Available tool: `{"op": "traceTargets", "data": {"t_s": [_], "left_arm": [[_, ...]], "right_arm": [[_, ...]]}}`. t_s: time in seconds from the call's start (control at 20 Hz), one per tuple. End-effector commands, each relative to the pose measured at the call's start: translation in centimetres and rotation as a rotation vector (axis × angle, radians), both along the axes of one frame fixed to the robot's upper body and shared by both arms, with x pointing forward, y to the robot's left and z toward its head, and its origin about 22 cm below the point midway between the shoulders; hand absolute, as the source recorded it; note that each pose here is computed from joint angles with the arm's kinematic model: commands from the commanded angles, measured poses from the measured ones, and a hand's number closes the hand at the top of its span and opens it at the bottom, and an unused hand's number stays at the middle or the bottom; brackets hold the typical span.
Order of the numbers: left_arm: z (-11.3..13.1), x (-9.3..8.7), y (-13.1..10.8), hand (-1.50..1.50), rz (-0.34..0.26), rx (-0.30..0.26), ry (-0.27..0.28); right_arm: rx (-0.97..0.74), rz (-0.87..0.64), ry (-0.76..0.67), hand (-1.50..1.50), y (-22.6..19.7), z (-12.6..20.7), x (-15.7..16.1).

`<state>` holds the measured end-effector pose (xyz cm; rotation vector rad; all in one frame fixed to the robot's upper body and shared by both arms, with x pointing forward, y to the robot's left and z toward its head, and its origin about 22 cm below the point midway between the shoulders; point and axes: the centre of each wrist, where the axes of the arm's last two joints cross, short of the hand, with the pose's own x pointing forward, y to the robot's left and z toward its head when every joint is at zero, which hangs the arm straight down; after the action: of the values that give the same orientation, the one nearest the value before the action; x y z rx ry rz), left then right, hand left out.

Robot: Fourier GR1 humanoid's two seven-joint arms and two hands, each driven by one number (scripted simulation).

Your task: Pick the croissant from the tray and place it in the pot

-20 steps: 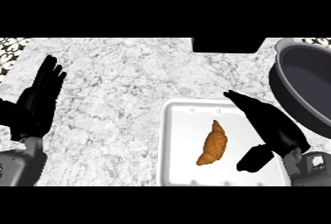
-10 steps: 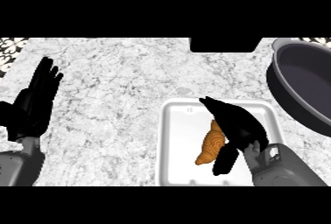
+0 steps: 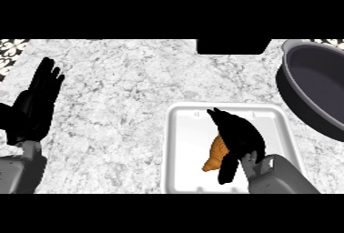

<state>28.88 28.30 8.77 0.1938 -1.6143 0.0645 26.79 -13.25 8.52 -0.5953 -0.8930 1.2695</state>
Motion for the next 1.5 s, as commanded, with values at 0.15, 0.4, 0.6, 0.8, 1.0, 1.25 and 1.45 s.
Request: {"op": "traceTargets", "data": {"t_s": [0.15, 0.4, 0.6, 0.8, 1.0, 1.25, 1.45], "left_arm": [[0.7, 0.3, -1.5, 0.00, 0.004, 0.011, -0.012], [-0.7, -0.3, -0.7, 0.00, 0.015, 0.009, -0.001], [-0.5, -2.3, 0.2, 0.00, 0.027, 0.009, 0.001], [-0.4, -1.7, -0.5, 0.00, 0.009, -0.007, -0.005], [-2.2, -1.8, -0.3, 0.00, 0.007, -0.001, -0.005], [-0.7, -1.2, -0.6, 0.00, 0.000, 0.005, -0.008], [0.4, -2.5, -0.8, 0.00, -0.003, 0.007, 0.000]], "right_arm": [[-0.046, -0.034, 0.017, -1.50, 0.2, -2.2, -0.3], [-0.063, -0.012, 0.017, -1.50, 1.2, -3.8, 1.1], [-0.088, -0.041, 0.014, -1.50, -0.9, -4.8, -1.2], [-0.094, -0.072, 0.032, -1.50, 0.2, -3.9, -0.8], [-0.120, 0.051, 0.036, 1.50, -2.4, -7.2, 0.8], [-0.112, 0.109, 0.018, 1.50, -0.2, -6.8, 1.6], [-0.096, 0.106, 0.031, 1.50, -1.5, -7.2, 2.3]]}}
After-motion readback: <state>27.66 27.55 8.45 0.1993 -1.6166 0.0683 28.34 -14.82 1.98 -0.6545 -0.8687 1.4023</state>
